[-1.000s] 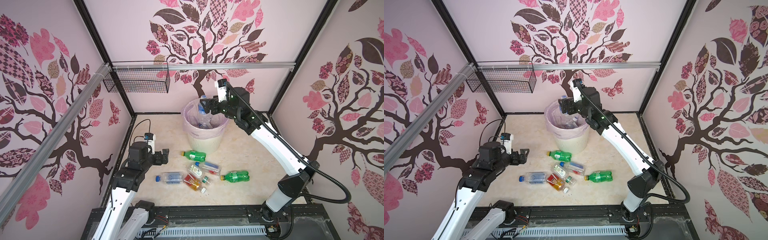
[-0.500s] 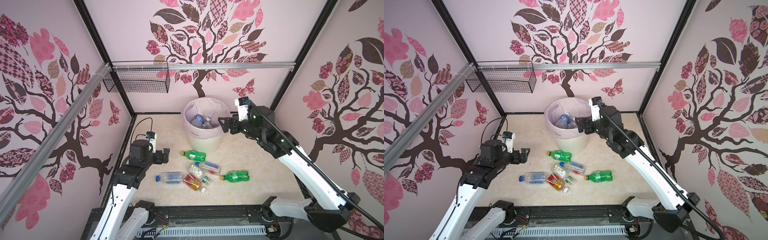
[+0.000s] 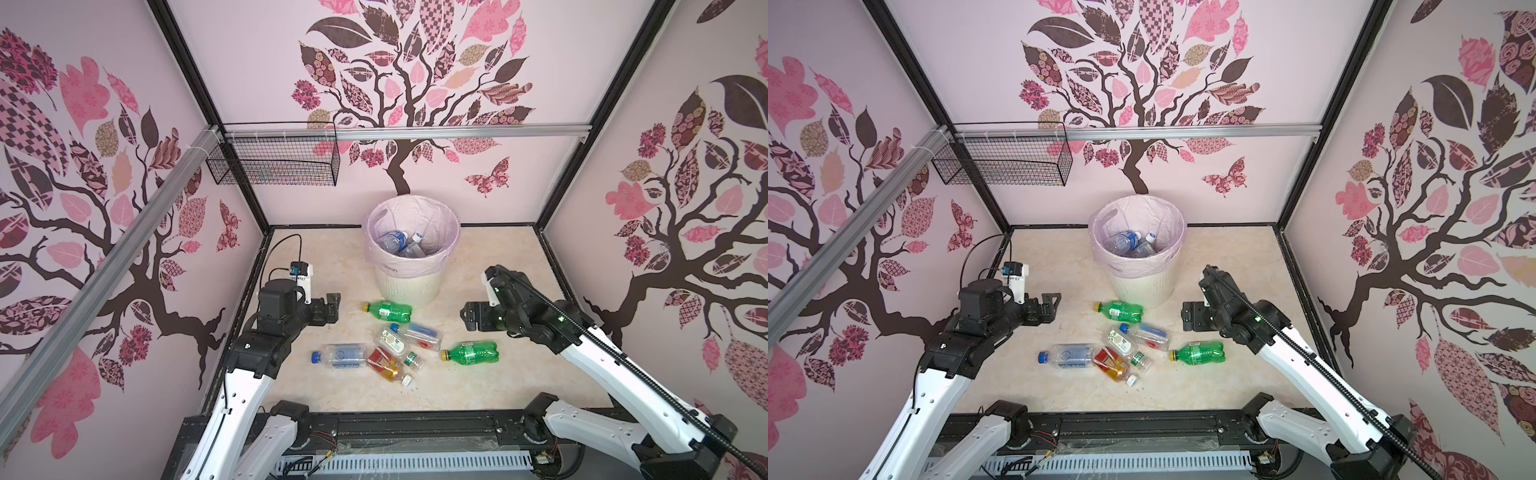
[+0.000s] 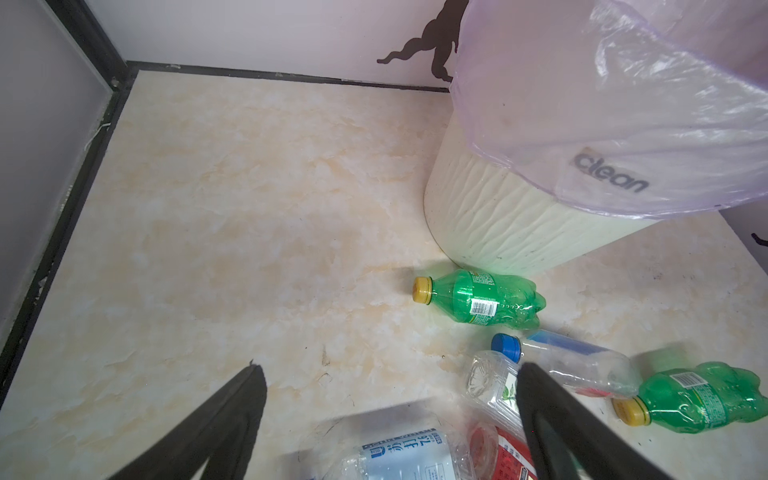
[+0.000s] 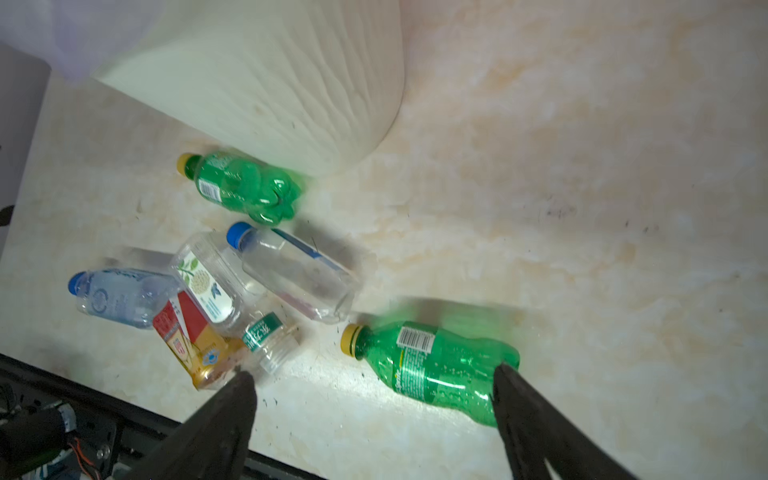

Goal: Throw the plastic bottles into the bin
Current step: 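Move the right gripper down to the green Sprite bottle in the pile, then close the right gripper on the green Sprite bottle's base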

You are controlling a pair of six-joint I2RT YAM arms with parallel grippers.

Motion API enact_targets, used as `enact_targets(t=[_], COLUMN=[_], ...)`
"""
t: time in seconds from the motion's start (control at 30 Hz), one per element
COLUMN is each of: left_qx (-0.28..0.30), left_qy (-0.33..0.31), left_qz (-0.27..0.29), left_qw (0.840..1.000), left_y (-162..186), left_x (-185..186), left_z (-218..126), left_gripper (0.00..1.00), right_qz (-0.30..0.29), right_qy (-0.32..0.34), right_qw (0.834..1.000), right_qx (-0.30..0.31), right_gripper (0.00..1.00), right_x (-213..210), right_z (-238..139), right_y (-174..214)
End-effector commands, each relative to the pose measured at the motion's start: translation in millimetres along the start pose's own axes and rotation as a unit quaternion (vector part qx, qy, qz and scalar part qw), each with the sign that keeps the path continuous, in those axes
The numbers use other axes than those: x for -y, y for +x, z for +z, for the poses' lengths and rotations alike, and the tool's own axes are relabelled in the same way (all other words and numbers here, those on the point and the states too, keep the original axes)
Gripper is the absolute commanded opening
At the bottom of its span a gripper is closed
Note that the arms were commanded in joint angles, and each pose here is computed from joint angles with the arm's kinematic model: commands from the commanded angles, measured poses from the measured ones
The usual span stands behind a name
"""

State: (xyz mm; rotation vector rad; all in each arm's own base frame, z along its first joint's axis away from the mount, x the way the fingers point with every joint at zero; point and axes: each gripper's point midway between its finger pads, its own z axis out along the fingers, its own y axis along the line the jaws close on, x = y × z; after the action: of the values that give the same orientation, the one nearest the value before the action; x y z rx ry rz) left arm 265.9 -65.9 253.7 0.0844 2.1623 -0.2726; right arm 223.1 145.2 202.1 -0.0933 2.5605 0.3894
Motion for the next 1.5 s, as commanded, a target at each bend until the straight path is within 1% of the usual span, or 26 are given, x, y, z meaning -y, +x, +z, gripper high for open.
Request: enact_targets(t=[0.0, 0.07, 0.2, 0.3, 0.4, 0.53, 0.67, 0.77, 0.93, 1.13, 1.33, 1.47], left_qx=[0.001, 0.001, 0.0, 0.0, 0.001, -0.003, -0.002, -0.001, 0.0, 0.001, 0.002, 0.001], left_qy=[0.002, -0.001, -0.001, 0.0, 0.0, 0.0, -0.001, -0.001, -0.003, -0.007, -0.004, -0.004], left_qz=[-0.003, -0.001, -0.003, -0.008, -0.01, -0.011, -0.009, -0.008, -0.004, -0.001, -0.002, 0.0], left_qw=[1.0, 1.0, 1.0, 1.0, 1.0, 1.0, 1.0, 1.0, 1.0, 1.0, 1.0, 1.0], left_y=[4, 3, 3, 4, 6, 10, 11, 10, 9, 9, 8, 7], left_x=[-1, -1, -1, -1, -1, -2, -2, -2, -3, -4, -3, -2], left_z=[2, 2, 3, 3, 4, 6, 5, 3, 0, -4, -4, -5], left_gripper=[0.97, 0.97, 0.97, 0.97, 0.97, 0.97, 0.97, 0.97, 0.97, 0.97, 0.97, 0.97], right_qz=[0.013, 0.017, 0.023, 0.038, 0.051, 0.078, 0.123, 0.14, 0.127, 0.117, 0.135, 0.117], right_qy=[-0.015, -0.025, -0.083, -0.099, -0.098, -0.061, -0.054, -0.043, 0.005, 0.032, 0.034, 0.039], right_qw=[0.997, 0.994, 0.984, 0.976, 0.973, 0.979, 0.982, 0.983, 0.988, 0.991, 0.989, 0.992], right_qx=[-0.075, -0.102, -0.155, -0.189, -0.203, -0.176, -0.136, -0.114, -0.09, -0.053, -0.038, -0.041], right_gripper=[0.9, 0.9, 0.91, 0.91, 0.91, 0.92, 0.94, 0.95, 0.97, 0.99, 0.98, 0.94], right_x=[1, -1, -16, -17, -13, 2, 7, 11, 28, 35, 49, 52], right_z=[-1, 3, 9, 16, 27, 47, 66, 79, 95, 106, 118, 127], right_y=[37, 52, 79, 98, 113, 112, 105, 100, 93, 72, 58, 54])
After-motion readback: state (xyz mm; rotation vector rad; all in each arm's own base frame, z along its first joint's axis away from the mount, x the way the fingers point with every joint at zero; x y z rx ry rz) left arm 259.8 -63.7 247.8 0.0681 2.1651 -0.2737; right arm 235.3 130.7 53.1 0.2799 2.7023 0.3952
